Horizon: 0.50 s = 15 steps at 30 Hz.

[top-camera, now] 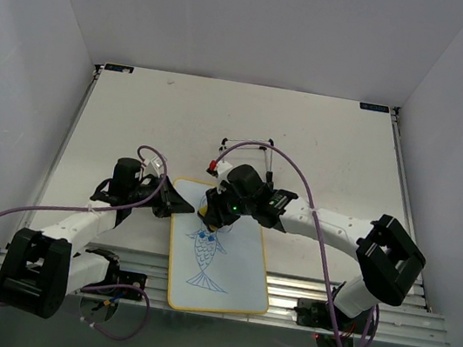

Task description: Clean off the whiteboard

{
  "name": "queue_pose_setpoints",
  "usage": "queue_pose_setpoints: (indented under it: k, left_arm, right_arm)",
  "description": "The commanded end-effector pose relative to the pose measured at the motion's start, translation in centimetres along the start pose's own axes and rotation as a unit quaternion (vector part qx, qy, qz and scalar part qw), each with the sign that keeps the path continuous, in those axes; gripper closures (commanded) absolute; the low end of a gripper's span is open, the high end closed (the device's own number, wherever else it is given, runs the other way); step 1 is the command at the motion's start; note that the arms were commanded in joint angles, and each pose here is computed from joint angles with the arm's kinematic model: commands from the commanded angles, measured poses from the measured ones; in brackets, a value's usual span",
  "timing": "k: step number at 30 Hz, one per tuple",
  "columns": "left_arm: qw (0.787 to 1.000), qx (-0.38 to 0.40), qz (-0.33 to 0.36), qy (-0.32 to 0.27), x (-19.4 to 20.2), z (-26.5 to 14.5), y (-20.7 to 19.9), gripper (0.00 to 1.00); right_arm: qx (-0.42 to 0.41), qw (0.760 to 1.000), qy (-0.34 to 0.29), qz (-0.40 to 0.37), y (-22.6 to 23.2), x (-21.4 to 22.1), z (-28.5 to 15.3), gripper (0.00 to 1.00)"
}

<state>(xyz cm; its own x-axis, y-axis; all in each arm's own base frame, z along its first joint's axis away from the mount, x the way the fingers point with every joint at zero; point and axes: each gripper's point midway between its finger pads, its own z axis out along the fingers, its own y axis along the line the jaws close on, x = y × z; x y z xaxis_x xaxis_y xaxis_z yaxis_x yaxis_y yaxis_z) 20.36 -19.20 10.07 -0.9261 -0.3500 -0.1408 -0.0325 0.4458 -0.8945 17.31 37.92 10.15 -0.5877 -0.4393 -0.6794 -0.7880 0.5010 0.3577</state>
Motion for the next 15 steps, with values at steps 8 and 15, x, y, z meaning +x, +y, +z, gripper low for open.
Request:
queue_pose_setpoints:
  k: [8,15]
  left_arm:
    - [0.996,0.0,0.085,-0.035,-1.6,-0.2,-0.8,1.0]
    - [0.996,-0.003,0.081,-0.033,-1.7,-0.1,-0.7,1.0]
  right_arm:
    - [-0.045,0.998,0.027,-0.025,2.0,1.3,0.6,0.82]
    - [-0.059,0.997,0.038,-0.043,4.0,1.7,0.9,0.84]
